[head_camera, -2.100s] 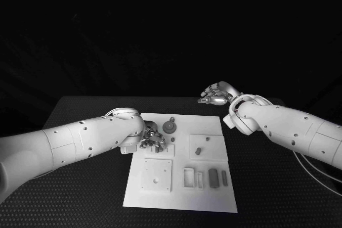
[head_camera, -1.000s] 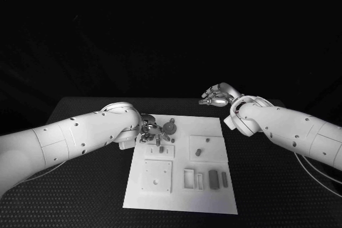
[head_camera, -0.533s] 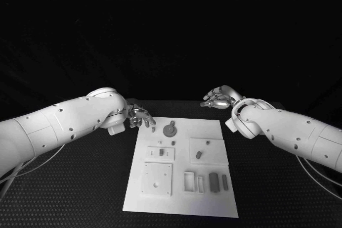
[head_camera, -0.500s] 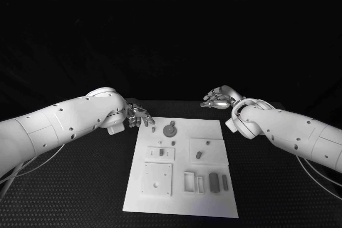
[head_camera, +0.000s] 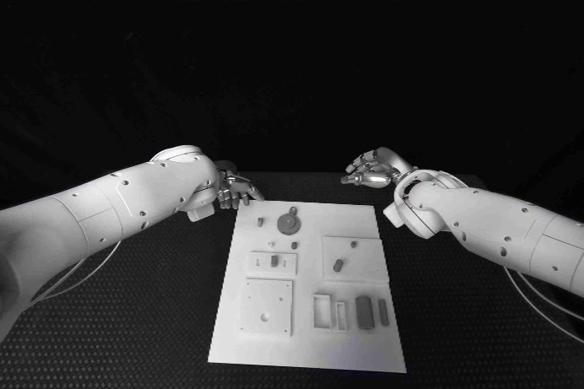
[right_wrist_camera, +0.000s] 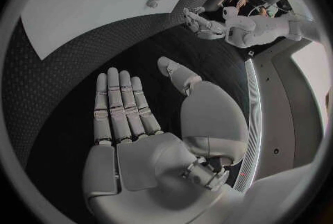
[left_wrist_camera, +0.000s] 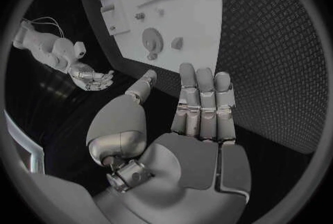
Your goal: Assemble the parts on the task board
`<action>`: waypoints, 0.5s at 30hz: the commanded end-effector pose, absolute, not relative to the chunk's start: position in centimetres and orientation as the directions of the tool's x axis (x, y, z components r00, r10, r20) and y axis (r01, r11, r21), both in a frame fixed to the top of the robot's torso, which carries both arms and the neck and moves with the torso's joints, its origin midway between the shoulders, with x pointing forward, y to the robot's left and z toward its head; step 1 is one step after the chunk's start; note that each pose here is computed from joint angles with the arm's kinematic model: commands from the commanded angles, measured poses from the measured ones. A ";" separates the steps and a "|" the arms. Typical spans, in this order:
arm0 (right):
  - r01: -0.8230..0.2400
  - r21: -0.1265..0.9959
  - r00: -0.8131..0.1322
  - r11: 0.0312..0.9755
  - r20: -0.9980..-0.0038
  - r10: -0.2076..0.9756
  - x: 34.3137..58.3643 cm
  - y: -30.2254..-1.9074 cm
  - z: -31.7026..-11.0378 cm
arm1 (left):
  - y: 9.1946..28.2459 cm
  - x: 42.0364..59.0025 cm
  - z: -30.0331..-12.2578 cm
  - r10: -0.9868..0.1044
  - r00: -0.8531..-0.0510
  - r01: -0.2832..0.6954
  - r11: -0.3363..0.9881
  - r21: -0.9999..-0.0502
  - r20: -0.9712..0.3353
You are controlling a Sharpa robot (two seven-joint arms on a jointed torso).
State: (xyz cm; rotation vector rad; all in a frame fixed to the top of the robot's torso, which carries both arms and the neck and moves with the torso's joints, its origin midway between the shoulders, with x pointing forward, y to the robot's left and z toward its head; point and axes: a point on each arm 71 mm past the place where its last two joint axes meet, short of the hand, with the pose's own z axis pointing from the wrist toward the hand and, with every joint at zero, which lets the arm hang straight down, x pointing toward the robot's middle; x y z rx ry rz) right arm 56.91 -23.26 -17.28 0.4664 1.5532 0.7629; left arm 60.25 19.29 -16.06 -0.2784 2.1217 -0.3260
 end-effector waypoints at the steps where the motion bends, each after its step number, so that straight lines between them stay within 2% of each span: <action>1: -0.153 0.705 -0.143 0.693 -0.709 0.690 56.9 -23.0 -17.3 | 18.8 60.3 -17.0 -0.293 -0.564 -0.049 0.945 -0.323 -0.772; 6: -0.154 0.705 -0.145 0.692 -0.709 0.690 56.8 -23.0 -17.2 | 18.5 60.2 -18.2 -0.277 -0.588 -0.051 0.950 -0.307 -0.760; 15: -0.155 0.706 -0.145 0.691 -0.708 0.691 56.8 -22.9 -17.2 | 18.8 60.3 -19.0 -0.244 -0.601 -0.053 0.962 -0.266 -0.761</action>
